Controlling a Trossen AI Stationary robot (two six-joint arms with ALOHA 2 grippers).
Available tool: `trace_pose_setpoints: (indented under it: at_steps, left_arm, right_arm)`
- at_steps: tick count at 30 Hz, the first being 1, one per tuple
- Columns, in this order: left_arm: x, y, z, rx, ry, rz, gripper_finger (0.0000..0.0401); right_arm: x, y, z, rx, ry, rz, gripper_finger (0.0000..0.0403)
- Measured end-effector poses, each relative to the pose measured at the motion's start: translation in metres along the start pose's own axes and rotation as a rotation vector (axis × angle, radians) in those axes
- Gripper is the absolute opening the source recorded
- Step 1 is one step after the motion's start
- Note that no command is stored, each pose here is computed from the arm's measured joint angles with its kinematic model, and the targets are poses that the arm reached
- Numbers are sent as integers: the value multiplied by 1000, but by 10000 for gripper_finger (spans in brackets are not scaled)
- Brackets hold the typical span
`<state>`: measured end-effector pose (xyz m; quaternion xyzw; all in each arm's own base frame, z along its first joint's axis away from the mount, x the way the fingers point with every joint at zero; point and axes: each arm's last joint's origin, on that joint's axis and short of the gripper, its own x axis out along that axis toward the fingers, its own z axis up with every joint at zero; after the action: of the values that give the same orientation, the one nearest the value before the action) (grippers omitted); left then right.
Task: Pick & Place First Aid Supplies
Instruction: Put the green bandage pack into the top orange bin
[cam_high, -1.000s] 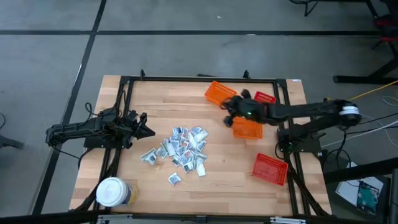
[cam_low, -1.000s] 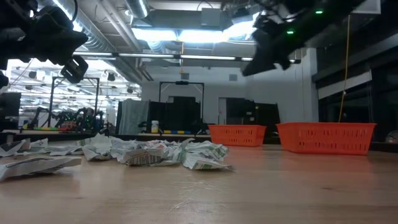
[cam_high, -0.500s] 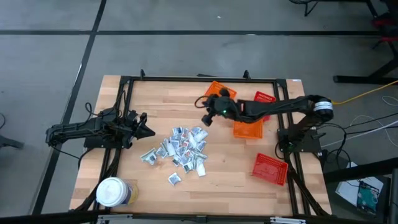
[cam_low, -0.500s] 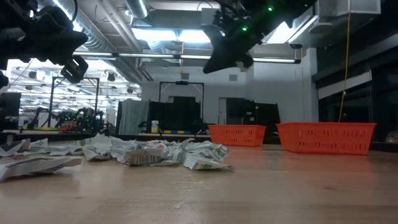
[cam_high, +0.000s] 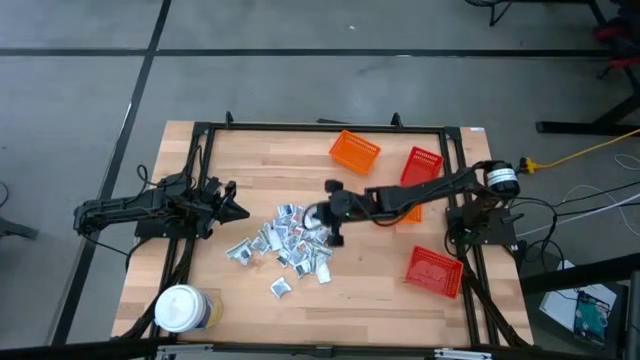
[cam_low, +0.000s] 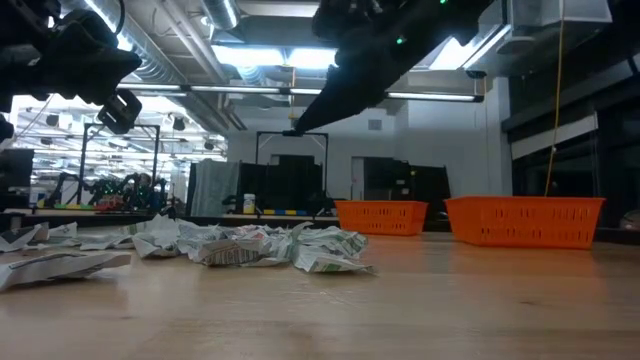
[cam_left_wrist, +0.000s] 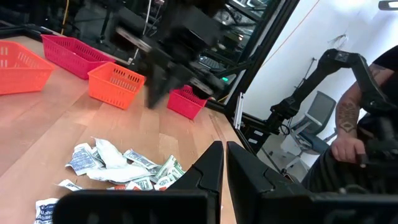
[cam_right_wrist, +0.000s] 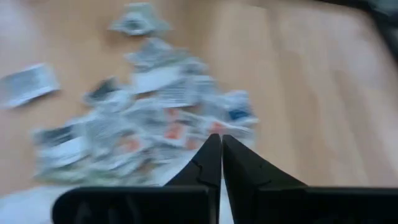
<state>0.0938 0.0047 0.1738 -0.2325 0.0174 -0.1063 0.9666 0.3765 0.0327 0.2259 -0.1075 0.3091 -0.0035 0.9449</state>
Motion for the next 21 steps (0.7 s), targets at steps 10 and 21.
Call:
trace_pose_setpoints:
  at_steps: [10,21]
  left_arm:
    - [0,0,0,0,0,0,16]
    - [0,0,0,0,0,0,15]
  right_arm:
    - [-4,26,-6,-6,75,142,18]
    - [0,57,-21,184,214,143,95]
